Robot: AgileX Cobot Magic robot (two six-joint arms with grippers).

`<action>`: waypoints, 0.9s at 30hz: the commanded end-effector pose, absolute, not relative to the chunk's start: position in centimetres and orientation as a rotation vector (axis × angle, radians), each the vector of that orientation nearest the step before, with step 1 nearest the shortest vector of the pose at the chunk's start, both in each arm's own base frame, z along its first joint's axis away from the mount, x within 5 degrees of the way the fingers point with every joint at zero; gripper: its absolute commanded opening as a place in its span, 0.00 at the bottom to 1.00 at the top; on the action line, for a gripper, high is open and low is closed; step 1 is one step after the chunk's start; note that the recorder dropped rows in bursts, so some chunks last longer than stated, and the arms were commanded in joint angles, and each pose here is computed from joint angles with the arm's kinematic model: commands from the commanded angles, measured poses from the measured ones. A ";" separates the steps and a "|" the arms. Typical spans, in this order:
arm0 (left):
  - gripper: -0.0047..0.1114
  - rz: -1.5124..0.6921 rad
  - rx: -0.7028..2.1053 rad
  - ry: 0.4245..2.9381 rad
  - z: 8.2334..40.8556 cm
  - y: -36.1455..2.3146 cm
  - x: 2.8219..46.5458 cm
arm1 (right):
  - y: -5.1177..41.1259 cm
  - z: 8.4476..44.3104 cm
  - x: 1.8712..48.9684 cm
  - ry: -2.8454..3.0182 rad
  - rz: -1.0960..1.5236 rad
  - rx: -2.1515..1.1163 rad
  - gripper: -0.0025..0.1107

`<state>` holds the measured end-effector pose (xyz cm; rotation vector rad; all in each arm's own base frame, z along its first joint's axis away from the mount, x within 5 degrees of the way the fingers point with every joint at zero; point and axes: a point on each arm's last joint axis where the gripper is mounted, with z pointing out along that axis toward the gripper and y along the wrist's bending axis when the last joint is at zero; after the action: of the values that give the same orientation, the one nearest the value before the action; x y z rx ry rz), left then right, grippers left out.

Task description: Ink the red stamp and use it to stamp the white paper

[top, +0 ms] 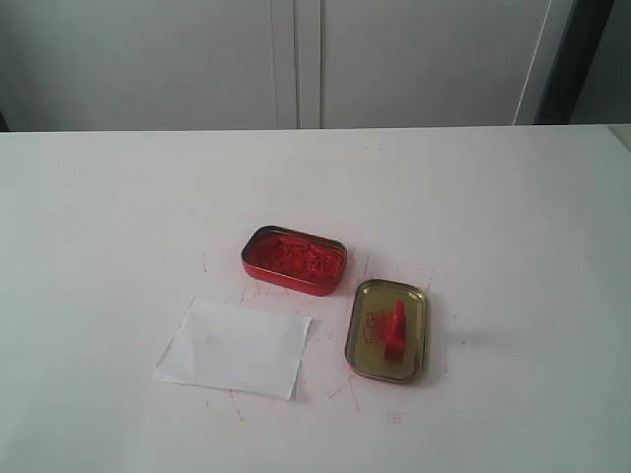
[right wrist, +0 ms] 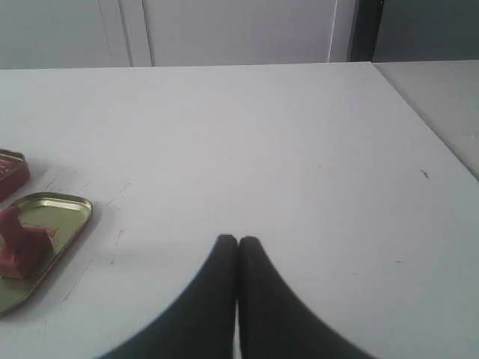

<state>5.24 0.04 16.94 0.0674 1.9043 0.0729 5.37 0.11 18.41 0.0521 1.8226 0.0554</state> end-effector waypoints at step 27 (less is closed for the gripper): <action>0.04 0.072 0.065 1.904 16.9 0.0 5.3 | -0.1 22.5 5.4 1.346 0.073 0.068 0.02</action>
<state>5.24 0.04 16.94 0.0674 1.9043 0.0729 5.50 -0.05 22.38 0.0617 1.3706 0.0657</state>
